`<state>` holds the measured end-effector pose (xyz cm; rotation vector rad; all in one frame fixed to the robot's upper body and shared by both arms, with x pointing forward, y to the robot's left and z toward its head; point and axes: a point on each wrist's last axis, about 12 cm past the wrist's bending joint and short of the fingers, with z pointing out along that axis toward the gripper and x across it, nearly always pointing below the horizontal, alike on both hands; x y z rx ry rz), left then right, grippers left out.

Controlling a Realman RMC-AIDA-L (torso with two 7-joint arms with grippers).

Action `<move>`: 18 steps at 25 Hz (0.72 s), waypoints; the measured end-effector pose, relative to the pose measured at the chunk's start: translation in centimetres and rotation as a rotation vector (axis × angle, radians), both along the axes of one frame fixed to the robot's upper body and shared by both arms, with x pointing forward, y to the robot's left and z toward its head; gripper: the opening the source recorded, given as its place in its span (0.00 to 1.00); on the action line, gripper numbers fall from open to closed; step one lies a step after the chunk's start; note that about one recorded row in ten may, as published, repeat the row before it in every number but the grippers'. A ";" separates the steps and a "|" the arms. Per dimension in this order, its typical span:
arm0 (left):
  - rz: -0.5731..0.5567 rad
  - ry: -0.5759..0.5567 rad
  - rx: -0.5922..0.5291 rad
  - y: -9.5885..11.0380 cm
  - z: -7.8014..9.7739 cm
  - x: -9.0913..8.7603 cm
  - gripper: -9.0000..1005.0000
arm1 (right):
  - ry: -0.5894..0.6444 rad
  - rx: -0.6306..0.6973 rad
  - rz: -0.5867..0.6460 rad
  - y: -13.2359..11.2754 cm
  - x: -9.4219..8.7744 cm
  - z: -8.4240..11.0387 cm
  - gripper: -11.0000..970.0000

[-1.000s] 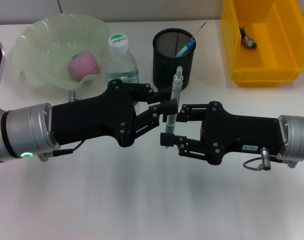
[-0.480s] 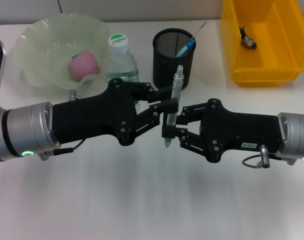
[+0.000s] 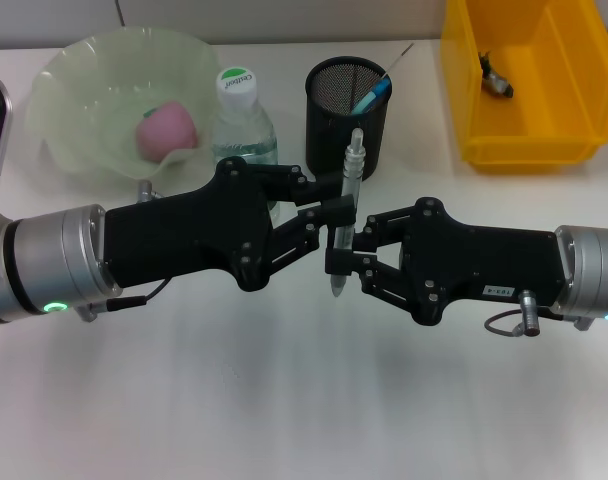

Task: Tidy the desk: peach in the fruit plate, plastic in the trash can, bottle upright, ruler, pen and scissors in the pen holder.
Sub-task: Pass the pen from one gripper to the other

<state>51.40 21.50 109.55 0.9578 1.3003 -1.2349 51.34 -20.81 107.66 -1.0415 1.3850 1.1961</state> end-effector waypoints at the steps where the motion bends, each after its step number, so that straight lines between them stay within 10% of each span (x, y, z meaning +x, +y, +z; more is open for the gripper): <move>1: 0.000 0.000 0.000 0.0 0.0 0.0 0.23 | 0.000 0.000 0.000 0.0 0.0 0.0 0.15; 13: -0.007 -0.011 -0.010 0.2 0.0 -0.4 0.23 | -0.006 0.003 -0.005 -0.1 0.1 0.1 0.15; 18: 0.023 -0.013 -0.027 0.7 0.1 -0.3 0.39 | -0.007 -0.002 -0.024 -0.2 0.2 0.0 0.15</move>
